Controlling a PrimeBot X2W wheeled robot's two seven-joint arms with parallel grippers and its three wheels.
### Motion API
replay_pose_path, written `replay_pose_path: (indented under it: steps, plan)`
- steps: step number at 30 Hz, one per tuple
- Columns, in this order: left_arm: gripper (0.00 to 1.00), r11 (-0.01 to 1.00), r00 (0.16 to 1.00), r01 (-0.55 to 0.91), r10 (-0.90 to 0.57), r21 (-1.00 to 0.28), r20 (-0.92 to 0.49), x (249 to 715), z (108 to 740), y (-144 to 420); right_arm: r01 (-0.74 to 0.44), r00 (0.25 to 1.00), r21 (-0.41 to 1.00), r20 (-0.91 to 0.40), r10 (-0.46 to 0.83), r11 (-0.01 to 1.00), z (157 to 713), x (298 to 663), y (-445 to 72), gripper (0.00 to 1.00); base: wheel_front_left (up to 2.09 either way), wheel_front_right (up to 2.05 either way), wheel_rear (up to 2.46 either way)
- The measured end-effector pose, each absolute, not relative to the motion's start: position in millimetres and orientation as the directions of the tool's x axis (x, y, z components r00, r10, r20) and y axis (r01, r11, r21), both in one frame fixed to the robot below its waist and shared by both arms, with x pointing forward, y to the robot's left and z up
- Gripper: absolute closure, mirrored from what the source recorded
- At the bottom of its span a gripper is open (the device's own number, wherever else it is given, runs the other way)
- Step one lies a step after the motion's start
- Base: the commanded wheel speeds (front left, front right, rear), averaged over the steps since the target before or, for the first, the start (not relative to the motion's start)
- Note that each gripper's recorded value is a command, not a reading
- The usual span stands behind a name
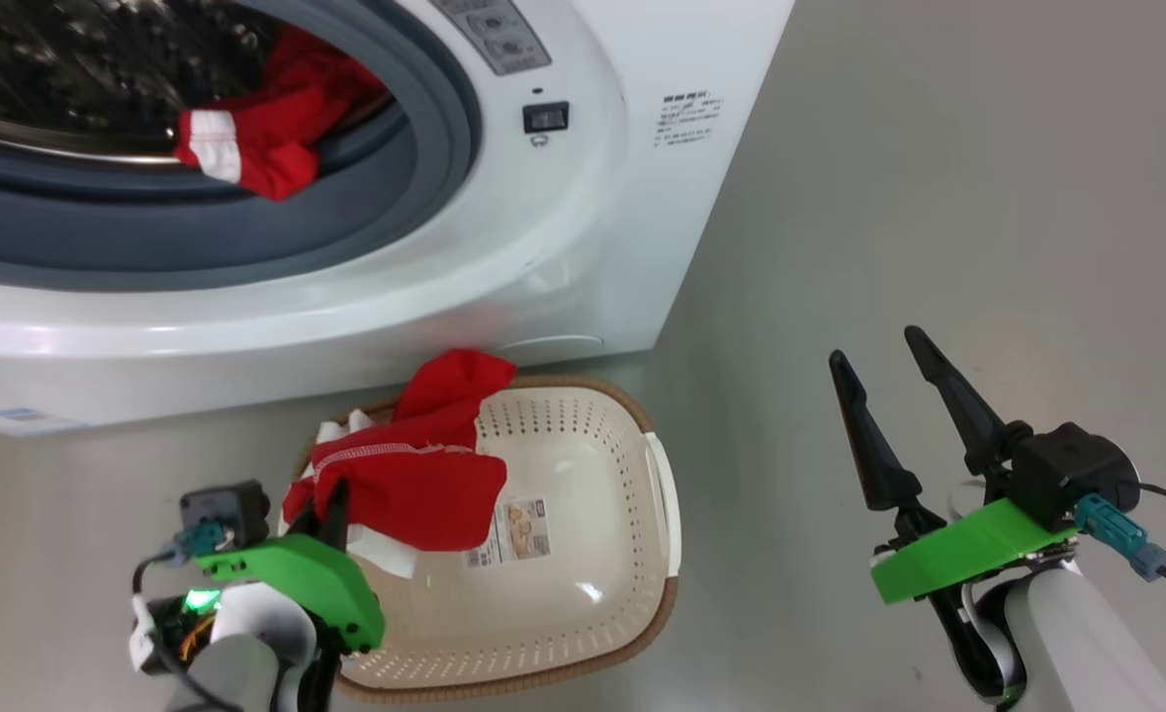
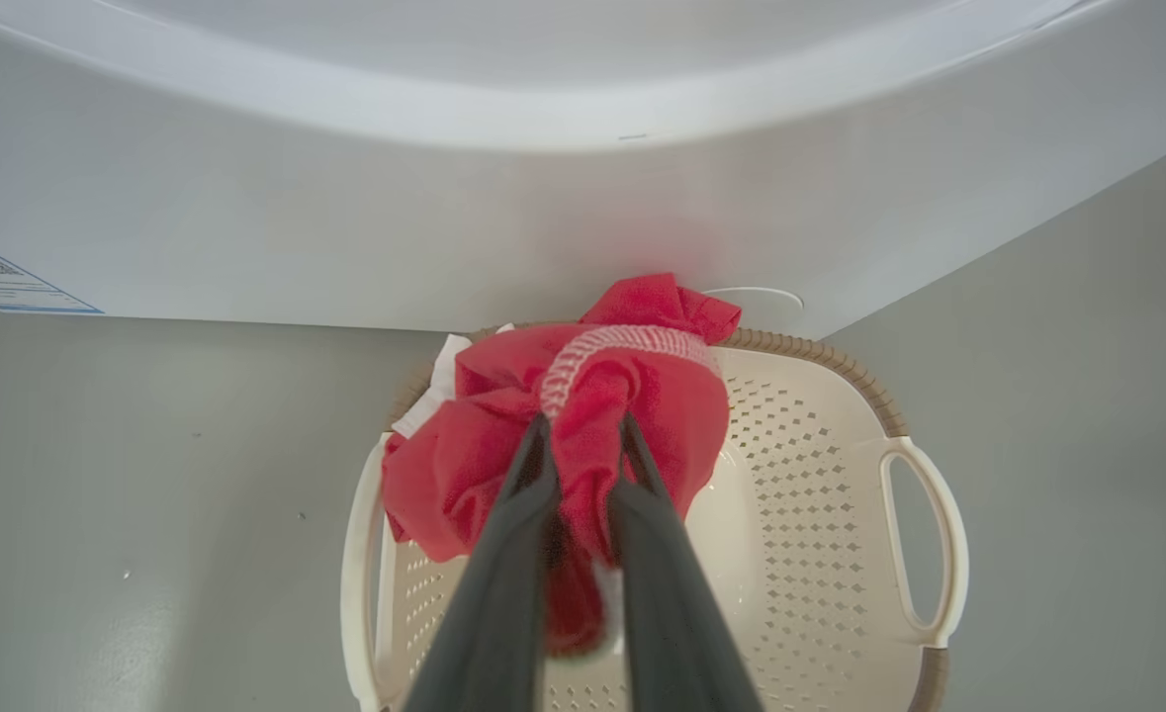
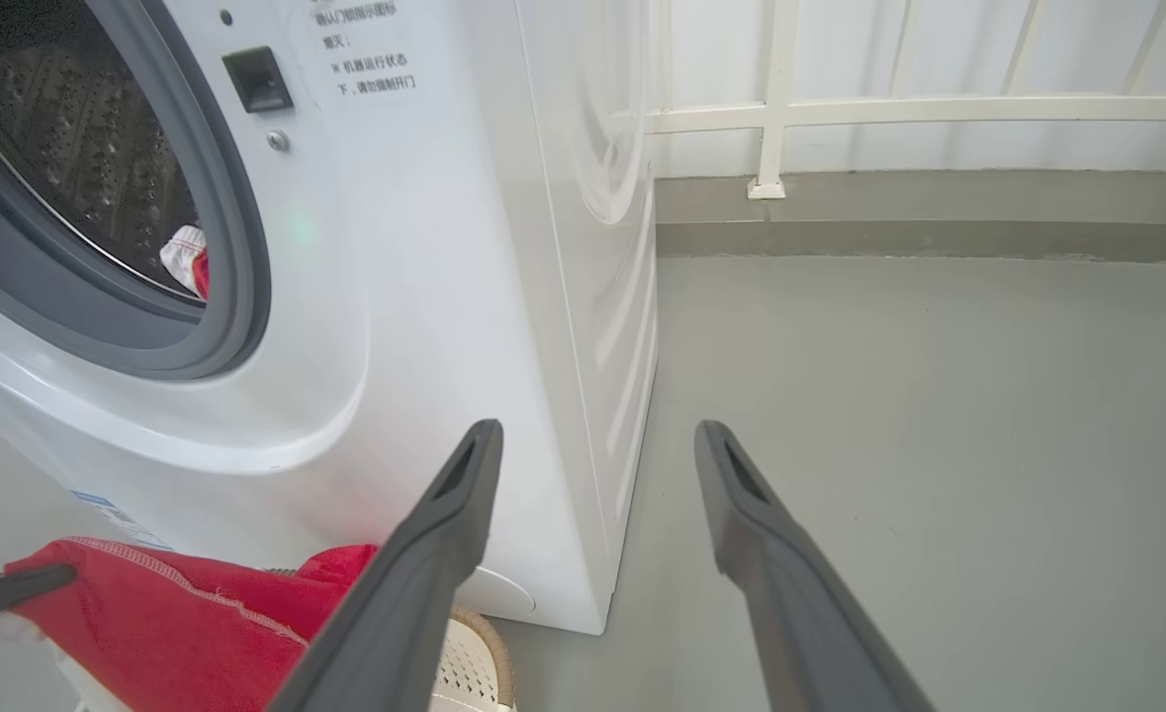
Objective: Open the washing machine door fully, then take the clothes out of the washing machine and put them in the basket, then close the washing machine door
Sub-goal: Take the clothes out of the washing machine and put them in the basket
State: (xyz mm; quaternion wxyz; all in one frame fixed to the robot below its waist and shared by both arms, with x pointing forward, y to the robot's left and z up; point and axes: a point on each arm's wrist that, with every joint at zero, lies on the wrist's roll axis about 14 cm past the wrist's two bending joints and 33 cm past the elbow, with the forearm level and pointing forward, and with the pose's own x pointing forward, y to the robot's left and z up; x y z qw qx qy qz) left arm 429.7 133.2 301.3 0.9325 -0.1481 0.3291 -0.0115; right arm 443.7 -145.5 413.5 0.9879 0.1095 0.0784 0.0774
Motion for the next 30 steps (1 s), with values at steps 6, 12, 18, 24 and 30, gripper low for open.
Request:
replay_pose_path:
  steps: [6,12,18,24,30]
  plan:
    - [1.0,0.97,0.671,-0.062,-0.134,-0.235,-0.729,425.1,261.7,125.5,-0.132,0.973,0.23,-0.158,0.17,0.964,402.4,450.8,-145.4,0.0,0.0,0.0,0.0]
    - [1.0,0.969,0.545,-0.055,-0.173,-0.241,-0.821,411.7,228.4,112.0,-0.11,0.972,0.226,-0.177,0.151,0.968,392.5,455.0,-152.4,0.0,0.0,0.0,0.0]
    - [1.0,0.967,0.458,-0.038,-0.208,-0.253,-0.864,403.6,206.9,99.9,-0.085,0.971,0.222,-0.198,0.13,0.971,382.8,457.1,-159.2,0.0,0.0,0.0,0.0]
    - [0.0,0.966,0.434,-0.01,-0.229,-0.258,-0.872,405.5,198.7,88.7,-0.066,0.971,0.223,-0.209,0.114,0.973,377.9,458.3,-163.2,0.0,0.0,0.0,0.0]
    - [0.0,0.967,0.478,-0.005,-0.22,-0.253,-0.851,412.9,206.4,90.2,-0.066,0.974,0.223,-0.196,0.111,0.973,383.1,460.0,-163.3,0.0,0.0,0.0,0.0]
